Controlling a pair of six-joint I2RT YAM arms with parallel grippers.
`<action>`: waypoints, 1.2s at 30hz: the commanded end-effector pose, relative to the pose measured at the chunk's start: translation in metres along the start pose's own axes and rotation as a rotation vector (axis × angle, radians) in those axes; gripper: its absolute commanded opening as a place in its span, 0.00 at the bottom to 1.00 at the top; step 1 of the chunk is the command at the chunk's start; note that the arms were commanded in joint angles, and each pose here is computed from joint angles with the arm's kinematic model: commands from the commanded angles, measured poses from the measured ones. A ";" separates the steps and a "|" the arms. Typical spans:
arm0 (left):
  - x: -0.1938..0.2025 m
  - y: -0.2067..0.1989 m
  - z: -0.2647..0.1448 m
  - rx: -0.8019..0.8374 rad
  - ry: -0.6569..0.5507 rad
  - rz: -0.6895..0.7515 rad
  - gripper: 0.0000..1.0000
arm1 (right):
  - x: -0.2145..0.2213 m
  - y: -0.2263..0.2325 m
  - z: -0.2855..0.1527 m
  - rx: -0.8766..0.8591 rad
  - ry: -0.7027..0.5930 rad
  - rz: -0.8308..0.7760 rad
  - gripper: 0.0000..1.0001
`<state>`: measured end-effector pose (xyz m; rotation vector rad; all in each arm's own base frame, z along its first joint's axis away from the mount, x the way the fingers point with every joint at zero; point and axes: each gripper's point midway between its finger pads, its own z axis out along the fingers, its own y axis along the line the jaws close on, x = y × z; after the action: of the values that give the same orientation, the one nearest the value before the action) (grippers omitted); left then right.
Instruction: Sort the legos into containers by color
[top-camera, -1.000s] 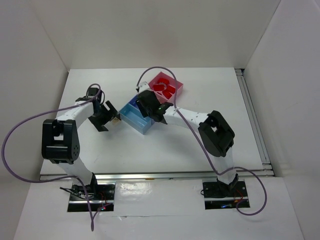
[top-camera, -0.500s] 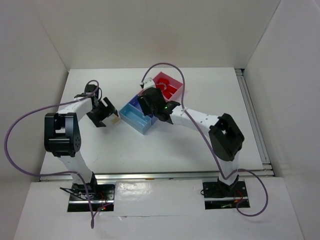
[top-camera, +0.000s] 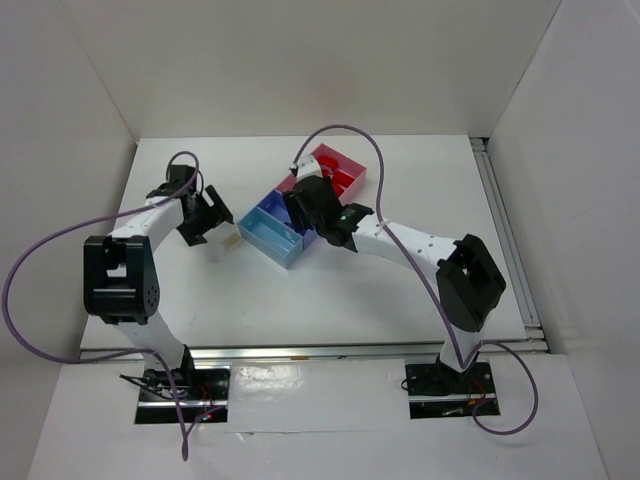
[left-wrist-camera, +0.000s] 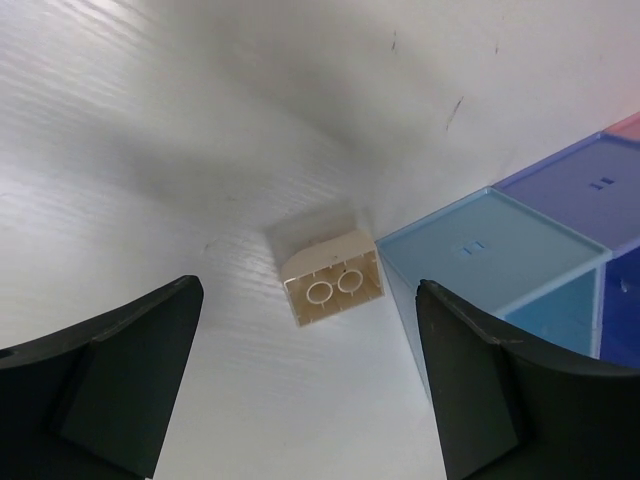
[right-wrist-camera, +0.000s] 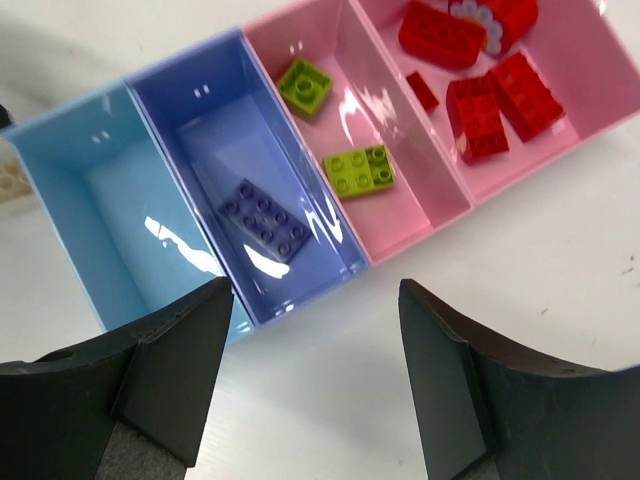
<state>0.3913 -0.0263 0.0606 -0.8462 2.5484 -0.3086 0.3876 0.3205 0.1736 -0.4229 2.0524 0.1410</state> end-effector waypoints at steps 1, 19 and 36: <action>-0.018 0.002 -0.035 -0.064 -0.133 0.048 1.00 | -0.007 -0.011 -0.018 0.016 -0.011 0.036 0.74; 0.049 0.019 -0.021 -0.247 -0.062 0.167 1.00 | 0.012 -0.014 -0.027 0.007 0.004 0.092 0.74; 0.061 -0.058 0.005 -0.234 -0.055 0.401 1.00 | 0.004 -0.056 -0.044 0.096 -0.022 0.160 0.74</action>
<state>0.3638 -0.1021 0.0458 -0.4625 2.6915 0.1159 0.3661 0.2714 0.1665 -0.2897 2.1132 0.1194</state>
